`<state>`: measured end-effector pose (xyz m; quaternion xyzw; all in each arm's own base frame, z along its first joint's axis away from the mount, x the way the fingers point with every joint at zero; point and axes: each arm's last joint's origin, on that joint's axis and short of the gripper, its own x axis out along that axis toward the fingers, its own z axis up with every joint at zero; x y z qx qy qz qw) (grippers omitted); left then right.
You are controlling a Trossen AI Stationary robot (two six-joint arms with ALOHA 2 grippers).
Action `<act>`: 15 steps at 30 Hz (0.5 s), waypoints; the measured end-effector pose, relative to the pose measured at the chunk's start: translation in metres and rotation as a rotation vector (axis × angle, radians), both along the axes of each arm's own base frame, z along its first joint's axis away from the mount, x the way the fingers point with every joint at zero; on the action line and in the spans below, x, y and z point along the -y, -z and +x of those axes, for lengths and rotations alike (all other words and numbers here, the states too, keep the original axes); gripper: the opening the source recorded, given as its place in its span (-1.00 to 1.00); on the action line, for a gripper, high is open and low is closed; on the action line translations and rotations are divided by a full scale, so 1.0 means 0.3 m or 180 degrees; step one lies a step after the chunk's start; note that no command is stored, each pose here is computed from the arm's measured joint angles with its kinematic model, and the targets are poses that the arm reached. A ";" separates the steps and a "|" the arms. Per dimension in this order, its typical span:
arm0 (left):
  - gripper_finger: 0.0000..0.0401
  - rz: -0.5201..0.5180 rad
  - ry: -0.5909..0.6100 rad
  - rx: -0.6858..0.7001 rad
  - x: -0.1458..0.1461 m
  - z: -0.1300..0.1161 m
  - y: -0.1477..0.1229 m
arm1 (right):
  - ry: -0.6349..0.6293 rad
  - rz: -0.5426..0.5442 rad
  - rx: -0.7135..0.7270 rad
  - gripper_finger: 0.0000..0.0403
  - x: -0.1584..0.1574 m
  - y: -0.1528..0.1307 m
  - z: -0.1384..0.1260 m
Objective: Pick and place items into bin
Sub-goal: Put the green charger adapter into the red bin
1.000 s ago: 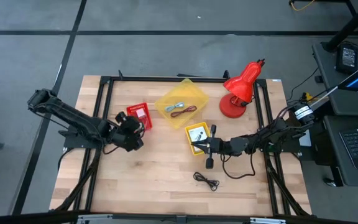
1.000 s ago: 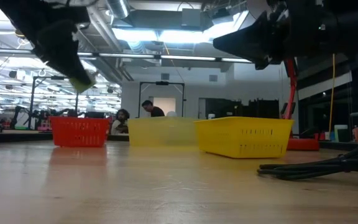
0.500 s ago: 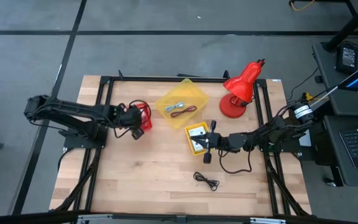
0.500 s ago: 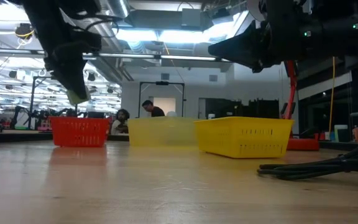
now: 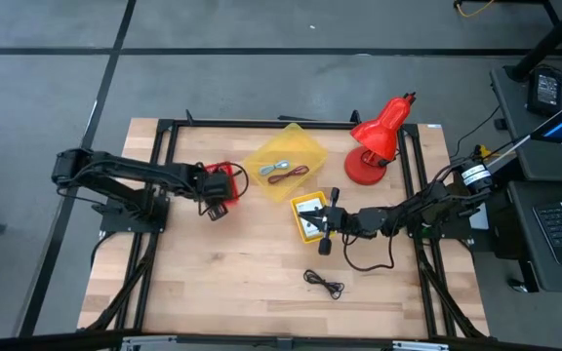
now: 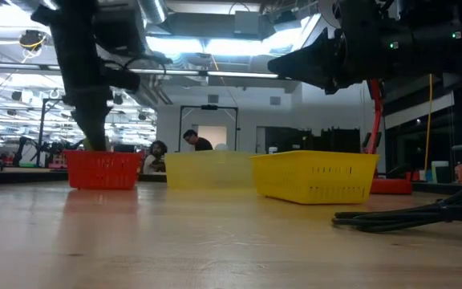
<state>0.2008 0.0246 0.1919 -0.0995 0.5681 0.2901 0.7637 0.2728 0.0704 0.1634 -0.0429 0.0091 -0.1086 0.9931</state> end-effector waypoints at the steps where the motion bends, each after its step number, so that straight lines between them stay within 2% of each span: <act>1: -0.24 -0.0001 0.0019 -0.0048 0.000 0.005 0.009 | -0.0001 -0.0001 0.0000 -0.98 0.000 0.000 0.000; 7: -0.23 -0.0020 0.0154 -0.0177 -0.002 0.034 0.048 | -0.0001 -0.0002 0.0000 -0.98 0.000 0.000 0.000; 10: -0.18 -0.0127 0.0283 -0.0130 0.002 0.044 0.051 | -0.0001 -0.0003 -0.0007 -0.98 0.000 0.001 0.000; 15: -0.10 -0.0088 0.0286 -0.0046 0.000 0.050 0.046 | -0.0001 -0.0011 -0.0014 -0.98 0.000 0.001 0.000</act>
